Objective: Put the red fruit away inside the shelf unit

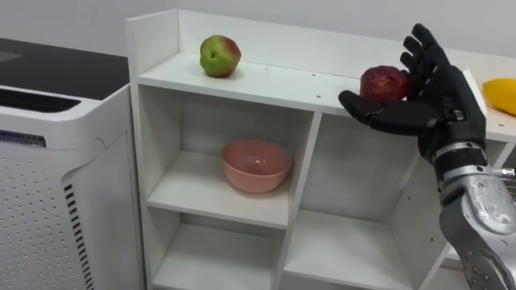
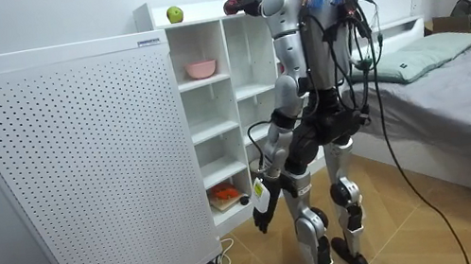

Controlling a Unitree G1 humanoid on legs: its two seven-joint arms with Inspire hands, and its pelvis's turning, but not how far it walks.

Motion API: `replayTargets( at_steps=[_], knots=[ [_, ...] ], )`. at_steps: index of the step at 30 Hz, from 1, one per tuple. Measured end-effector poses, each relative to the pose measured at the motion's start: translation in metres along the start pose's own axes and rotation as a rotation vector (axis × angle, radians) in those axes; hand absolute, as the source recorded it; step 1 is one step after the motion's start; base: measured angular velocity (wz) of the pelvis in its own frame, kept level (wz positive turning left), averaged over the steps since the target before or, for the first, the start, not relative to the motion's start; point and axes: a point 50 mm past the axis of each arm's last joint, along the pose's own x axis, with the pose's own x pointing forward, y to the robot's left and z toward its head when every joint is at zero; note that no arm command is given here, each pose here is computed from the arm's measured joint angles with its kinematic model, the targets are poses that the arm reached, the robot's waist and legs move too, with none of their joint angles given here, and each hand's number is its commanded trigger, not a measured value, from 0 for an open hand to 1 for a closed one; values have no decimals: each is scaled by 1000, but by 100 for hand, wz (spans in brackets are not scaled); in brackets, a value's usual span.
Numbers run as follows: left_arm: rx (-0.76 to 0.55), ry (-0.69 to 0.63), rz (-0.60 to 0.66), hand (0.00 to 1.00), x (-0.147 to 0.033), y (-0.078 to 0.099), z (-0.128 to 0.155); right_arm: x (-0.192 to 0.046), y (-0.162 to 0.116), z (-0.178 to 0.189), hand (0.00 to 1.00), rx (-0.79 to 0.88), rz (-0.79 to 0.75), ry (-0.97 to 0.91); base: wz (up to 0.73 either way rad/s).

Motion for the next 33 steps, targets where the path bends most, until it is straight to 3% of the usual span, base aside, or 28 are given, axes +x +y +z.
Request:
replayTargets(
  at_steps=[3,5,6,17,33],
  knots=[
    [0,1,0,0,0,0,0,0,-1,1,0,-10,15,-2,0],
    [0,1,1,0,0,0,0,0,-2,1,85,-18,22,-1,0],
    [1,0,1,0,0,0,0,1,-3,1,100,-24,22,1,0],
    [0,-6,8,0,0,2,1,1,-10,-4,100,-113,47,26,0],
    [-4,-26,58,0,1,6,9,1,-13,-1,100,-117,32,-9,0]
  ],
)
